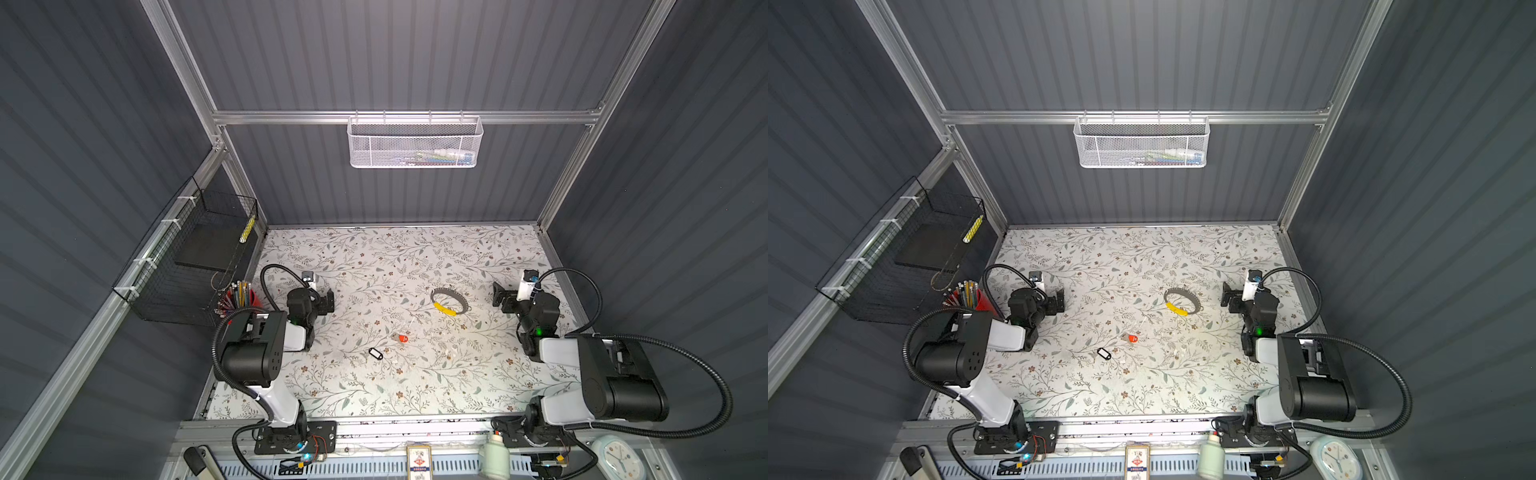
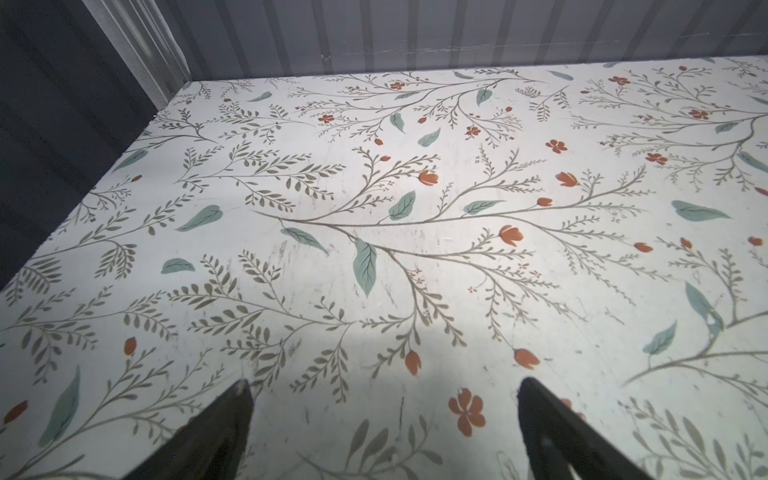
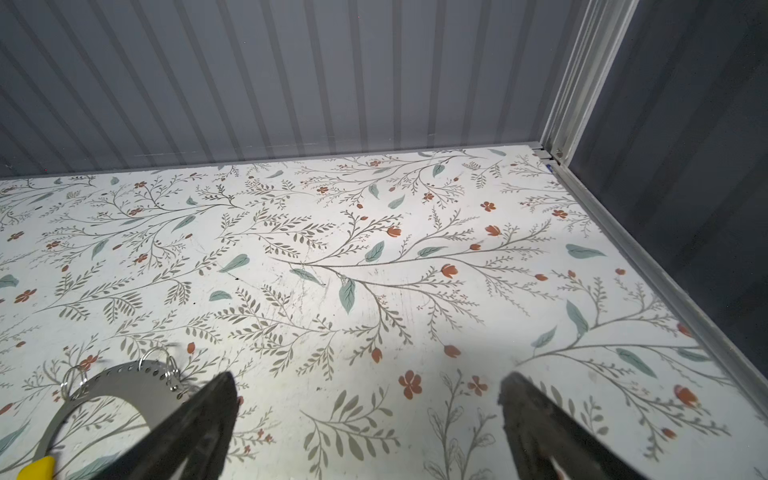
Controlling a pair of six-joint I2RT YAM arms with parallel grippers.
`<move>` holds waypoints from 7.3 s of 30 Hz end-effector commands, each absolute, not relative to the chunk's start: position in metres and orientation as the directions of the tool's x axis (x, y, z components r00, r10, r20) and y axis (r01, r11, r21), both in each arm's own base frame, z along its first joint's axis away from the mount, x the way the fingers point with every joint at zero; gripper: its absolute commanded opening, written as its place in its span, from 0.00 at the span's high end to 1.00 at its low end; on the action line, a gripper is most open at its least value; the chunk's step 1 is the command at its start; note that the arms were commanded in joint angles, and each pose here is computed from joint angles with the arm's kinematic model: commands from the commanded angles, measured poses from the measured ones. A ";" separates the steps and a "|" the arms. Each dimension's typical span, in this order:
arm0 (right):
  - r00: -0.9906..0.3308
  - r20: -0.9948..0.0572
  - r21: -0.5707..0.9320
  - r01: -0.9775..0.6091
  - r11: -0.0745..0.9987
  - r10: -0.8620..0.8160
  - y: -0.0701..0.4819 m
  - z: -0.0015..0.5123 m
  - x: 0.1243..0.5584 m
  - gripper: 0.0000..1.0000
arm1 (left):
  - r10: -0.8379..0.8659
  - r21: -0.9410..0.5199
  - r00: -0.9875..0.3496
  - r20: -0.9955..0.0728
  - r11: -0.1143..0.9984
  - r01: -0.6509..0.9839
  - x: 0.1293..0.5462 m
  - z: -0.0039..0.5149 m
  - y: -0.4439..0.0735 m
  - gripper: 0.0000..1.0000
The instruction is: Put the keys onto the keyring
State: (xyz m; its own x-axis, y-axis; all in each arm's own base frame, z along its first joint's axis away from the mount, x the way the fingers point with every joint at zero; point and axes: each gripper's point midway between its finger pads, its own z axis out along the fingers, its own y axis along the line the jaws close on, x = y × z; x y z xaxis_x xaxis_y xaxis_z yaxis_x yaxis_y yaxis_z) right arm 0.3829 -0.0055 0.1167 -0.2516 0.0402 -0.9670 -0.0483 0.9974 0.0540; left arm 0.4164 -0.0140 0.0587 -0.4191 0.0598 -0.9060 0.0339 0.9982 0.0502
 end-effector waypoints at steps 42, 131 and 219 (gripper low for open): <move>-0.315 -0.949 0.037 -0.163 0.986 -0.017 0.022 0.172 0.377 0.01 | 0.031 -0.012 -0.421 -0.906 0.995 0.099 0.424 0.137 -0.028 0.00; -0.921 -0.287 0.033 -0.284 0.958 -0.263 0.145 0.033 0.427 0.82 | 0.222 -0.179 -0.642 -0.734 0.848 0.498 0.401 0.155 -0.216 0.55; 0.023 -0.893 -0.143 -0.962 0.234 -0.450 0.265 0.236 0.292 0.96 | 0.370 0.256 0.134 -0.919 0.304 0.918 0.293 0.257 -0.292 0.62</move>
State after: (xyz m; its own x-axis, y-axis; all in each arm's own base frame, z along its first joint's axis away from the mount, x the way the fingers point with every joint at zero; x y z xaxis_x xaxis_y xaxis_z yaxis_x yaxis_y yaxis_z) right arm 0.3013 0.2538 0.2156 -0.1047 -0.5063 -0.8560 -0.9430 0.3240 -0.0763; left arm 0.3085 -0.2857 0.2518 0.0199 0.3696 -0.9290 0.9001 0.3979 0.1776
